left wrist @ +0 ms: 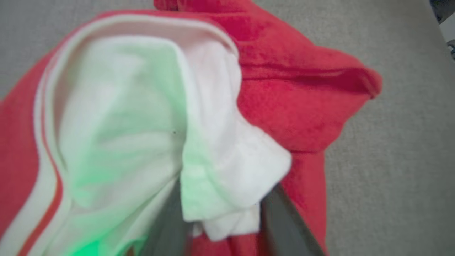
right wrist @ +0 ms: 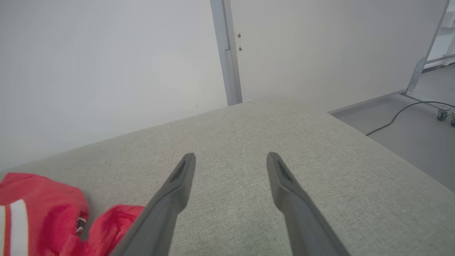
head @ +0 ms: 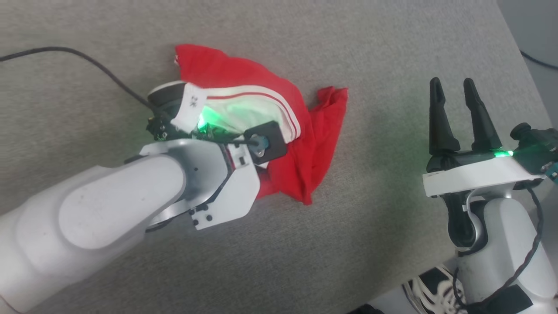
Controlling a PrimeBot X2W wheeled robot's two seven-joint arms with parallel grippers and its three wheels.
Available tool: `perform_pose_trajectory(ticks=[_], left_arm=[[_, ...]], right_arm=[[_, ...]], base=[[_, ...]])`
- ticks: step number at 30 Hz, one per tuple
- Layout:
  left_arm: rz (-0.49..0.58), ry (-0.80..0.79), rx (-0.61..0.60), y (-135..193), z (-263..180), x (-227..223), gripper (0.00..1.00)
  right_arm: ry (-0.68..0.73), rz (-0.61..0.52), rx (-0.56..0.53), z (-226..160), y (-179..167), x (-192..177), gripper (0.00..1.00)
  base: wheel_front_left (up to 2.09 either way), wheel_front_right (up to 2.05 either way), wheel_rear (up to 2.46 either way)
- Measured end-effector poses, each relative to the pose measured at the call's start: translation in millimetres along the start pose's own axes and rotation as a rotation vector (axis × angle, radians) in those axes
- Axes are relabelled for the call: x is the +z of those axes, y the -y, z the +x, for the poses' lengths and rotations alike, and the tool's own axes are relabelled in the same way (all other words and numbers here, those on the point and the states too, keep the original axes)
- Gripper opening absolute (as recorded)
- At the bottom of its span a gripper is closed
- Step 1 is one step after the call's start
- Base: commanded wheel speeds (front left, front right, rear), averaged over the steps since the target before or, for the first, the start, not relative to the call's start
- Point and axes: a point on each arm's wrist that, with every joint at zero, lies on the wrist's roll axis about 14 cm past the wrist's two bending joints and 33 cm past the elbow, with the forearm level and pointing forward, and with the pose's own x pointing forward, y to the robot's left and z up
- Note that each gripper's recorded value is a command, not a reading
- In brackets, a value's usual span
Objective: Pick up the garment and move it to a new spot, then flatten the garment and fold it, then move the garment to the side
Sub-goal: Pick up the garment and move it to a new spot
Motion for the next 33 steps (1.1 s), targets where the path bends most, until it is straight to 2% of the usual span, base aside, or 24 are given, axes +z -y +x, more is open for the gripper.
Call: perform_pose_trajectory(ticks=[6,13,18,19,20,24,29,33], left_arm=[[-0.018,0.102,0.087,-12.4,-31.6,15.8,1.0],[-0.054,0.206,0.168,-5.9,-78.8,37.7,1.0],[-0.257,0.29,0.299,-10.1,-116.0,3.4,1.0],[-0.257,0.29,0.299,-10.1,-116.0,3.4,1.0],[-0.304,0.309,0.328,-10.1,-122.5,-5.9,1.0],[-0.456,0.383,0.486,-13.0,-152.7,-46.6,1.0],[-0.638,0.399,0.682,-6.4,-187.3,-99.4,1.0],[-0.751,0.478,0.808,2.5,-215.1,-113.8,1.0]], right_arm=[[0.028,-0.026,0.043,-2.3,-13.0,10.3,1.0],[0.061,-0.047,0.117,-10.9,-36.7,22.6,1.0],[0.048,-0.077,0.191,-20.7,-60.8,17.0,1.0],[0.048,-0.077,0.191,-20.7,-60.8,17.0,1.0],[0.044,-0.084,0.208,-22.5,-66.3,15.1,1.0],[0.038,-0.111,0.263,-27.2,-84.0,11.3,1.0],[0.05,-0.133,0.295,-25.6,-91.0,14.3,1.0],[0.055,-0.153,0.329,-26.2,-98.3,15.3,1.0]], base=[[0.0,0.0,0.0],[0.0,0.0,0.0],[0.0,0.0,0.0],[0.0,0.0,0.0],[0.0,0.0,0.0],[0.0,0.0,0.0],[0.0,0.0,0.0],[0.0,0.0,0.0]])
